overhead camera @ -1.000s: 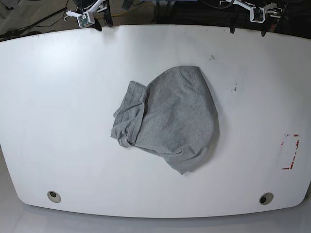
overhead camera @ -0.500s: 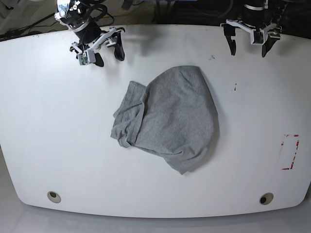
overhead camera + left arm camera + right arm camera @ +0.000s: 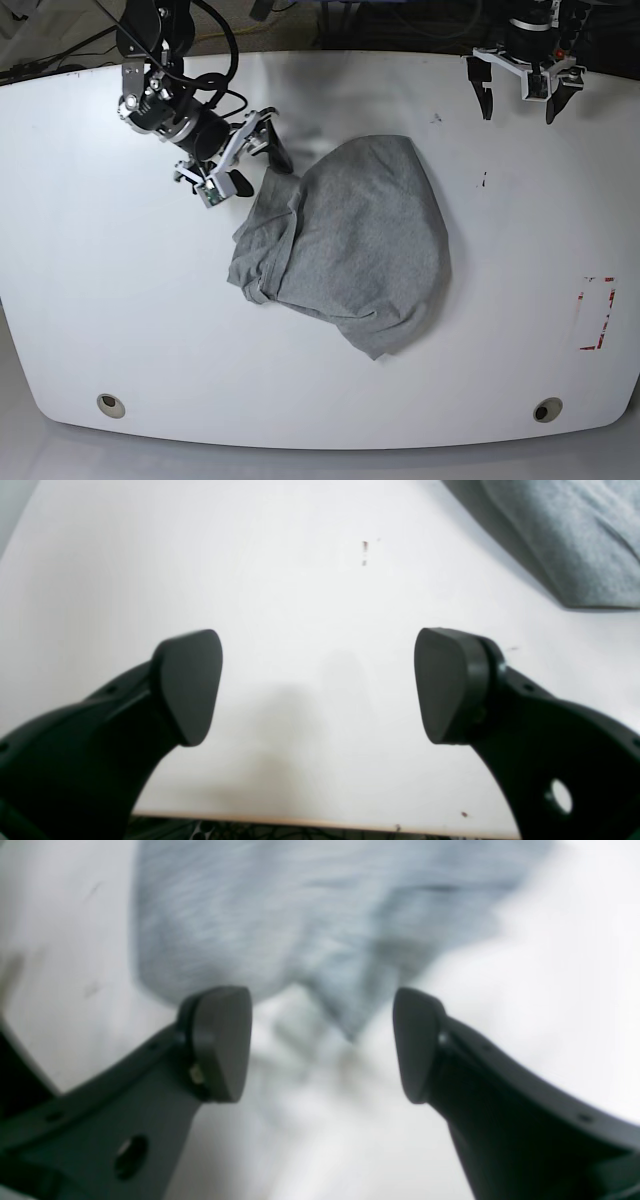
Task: Fold the T-shirt properly
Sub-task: 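Lower the right gripper onto the grey shirt edge and grasp it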
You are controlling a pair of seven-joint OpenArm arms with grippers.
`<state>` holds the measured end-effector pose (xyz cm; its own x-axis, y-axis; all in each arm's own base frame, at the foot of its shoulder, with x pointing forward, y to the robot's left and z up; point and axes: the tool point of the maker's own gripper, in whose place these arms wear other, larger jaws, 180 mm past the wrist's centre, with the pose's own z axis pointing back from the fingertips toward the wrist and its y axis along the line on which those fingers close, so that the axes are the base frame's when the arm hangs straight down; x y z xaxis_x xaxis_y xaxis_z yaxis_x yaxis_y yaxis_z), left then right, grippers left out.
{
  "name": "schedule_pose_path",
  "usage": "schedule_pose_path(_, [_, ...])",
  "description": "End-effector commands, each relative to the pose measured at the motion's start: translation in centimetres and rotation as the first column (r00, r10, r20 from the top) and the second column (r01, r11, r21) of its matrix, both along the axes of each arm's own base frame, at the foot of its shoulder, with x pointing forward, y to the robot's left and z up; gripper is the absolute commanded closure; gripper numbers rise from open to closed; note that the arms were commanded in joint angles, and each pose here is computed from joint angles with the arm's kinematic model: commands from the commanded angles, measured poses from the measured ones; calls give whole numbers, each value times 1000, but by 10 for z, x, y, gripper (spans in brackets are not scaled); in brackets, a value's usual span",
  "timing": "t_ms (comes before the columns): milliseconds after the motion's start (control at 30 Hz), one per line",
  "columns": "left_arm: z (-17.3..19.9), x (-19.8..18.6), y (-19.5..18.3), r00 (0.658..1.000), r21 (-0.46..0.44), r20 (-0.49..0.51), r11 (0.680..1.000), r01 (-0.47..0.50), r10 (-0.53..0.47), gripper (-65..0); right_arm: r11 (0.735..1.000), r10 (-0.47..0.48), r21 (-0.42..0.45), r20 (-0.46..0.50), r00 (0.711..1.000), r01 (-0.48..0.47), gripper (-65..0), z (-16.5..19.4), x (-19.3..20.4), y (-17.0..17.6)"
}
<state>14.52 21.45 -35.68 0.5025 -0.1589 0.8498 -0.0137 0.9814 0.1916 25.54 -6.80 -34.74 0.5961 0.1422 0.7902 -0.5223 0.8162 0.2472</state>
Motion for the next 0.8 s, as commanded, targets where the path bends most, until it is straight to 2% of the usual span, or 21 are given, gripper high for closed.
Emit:
schedule_pose_path(0, [7,0,0,1000,6,21,1000,7,-7,-567,998,52,28,17,999,-52,-428,4,11,16])
schedule_pose_path(233, [6,-1,0,1000,6,16,1000,6,-6,-567,994,100,42,-39,994,-99,-428,-17,27,35])
schedule_pose_path(600, [5,-4,-1,1000,4,9,1000,4,-4,-567,998,15,64,-123,992,-7,-425,-42,49,43])
schedule_pose_path(767, [5,-4,-1,1000,4,9,1000,4,-4,-567,996,-45,76,-128,991,55,-338,-49,62,37])
